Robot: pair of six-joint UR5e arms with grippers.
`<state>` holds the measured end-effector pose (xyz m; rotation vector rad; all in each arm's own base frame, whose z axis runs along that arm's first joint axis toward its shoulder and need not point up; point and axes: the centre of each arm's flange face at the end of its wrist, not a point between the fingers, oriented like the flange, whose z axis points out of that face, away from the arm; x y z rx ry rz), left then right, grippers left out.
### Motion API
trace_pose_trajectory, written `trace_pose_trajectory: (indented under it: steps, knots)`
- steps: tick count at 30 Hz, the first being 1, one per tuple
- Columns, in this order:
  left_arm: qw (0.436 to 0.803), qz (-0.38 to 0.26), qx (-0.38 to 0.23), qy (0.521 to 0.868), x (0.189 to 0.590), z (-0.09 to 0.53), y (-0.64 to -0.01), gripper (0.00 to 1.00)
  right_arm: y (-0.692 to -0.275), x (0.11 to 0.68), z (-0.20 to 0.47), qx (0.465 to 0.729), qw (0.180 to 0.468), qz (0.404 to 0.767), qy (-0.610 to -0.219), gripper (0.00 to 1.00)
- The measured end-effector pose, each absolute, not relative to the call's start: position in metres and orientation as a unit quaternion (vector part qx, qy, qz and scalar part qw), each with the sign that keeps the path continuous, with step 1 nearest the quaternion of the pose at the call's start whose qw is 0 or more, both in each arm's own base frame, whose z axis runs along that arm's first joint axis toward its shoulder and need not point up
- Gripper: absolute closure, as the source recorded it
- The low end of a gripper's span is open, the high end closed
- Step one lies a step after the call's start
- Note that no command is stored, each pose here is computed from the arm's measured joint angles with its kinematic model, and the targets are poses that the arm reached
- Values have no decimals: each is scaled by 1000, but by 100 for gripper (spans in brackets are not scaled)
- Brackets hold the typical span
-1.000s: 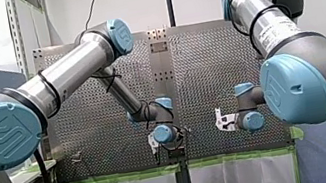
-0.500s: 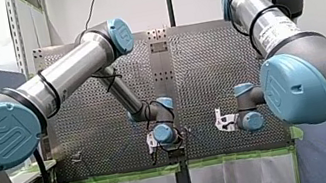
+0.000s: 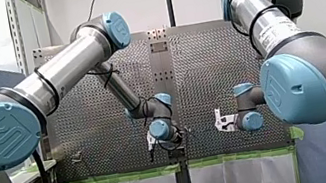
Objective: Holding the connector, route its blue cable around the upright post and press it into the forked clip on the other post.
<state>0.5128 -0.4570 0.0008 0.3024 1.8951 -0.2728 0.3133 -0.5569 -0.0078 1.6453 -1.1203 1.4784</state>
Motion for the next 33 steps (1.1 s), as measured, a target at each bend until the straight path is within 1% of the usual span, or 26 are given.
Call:
trace_pose_trajectory:
  steps: [6, 15, 22, 33]
  knots:
    - [574, -146, 145, 793, 498, 17, -462, 0, -556, 314, -8, 629, 323, 563, -428, 100]
    - [545, -171, 177, 801, 467, 3, -464, 0, -555, 314, -9, 631, 321, 562, -428, 100]
    - [536, -189, 192, 800, 460, 1, -468, 0, -555, 314, -9, 631, 320, 562, -428, 100]
    - [536, -191, 193, 800, 460, 1, -469, 0, -555, 315, -8, 632, 319, 564, -426, 100]
